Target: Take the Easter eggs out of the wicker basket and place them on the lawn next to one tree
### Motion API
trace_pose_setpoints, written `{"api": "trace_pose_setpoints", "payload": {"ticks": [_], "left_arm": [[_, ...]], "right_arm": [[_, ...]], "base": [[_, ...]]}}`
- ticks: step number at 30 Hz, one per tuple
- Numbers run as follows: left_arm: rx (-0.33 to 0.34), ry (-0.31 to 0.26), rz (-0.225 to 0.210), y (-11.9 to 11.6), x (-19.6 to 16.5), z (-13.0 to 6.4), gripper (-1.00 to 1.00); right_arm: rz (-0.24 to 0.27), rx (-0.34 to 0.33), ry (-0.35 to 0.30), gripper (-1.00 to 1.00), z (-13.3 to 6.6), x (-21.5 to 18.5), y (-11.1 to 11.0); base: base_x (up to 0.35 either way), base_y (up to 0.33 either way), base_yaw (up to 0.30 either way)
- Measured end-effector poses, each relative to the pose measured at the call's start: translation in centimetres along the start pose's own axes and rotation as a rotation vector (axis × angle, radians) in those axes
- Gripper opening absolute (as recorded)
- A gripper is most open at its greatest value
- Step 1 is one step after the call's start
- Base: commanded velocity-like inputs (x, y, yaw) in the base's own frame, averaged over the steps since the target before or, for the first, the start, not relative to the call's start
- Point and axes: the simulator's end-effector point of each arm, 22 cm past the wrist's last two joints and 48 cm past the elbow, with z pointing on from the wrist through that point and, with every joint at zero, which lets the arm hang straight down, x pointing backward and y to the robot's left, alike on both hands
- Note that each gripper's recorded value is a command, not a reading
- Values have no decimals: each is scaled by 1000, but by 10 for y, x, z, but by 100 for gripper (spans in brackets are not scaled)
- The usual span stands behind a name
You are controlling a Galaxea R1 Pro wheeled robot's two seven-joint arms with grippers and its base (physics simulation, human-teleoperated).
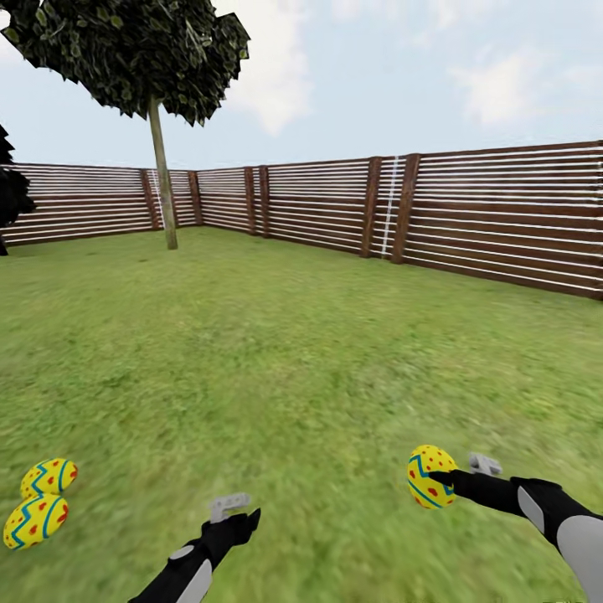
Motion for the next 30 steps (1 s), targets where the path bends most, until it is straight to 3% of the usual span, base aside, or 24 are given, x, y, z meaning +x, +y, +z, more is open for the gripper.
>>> {"api": "trace_pose_setpoints", "payload": {"ticks": [9, 13, 30], "left_arm": [[2, -7, -1, -1, -3, -2, 100], [0, -8, -2, 0, -4, -2, 100], [-3, 2, -7, 1, 1, 0, 100]], "right_arm": [[-23, 21, -31, -100, -1, -8, -1], [-39, 21, -49, -100, 0, -10, 0], [-44, 26, -46, -100, 3, -8, -3]], "base": [[332, 0, -243], [340, 0, -8], [340, 0, 237]]}}
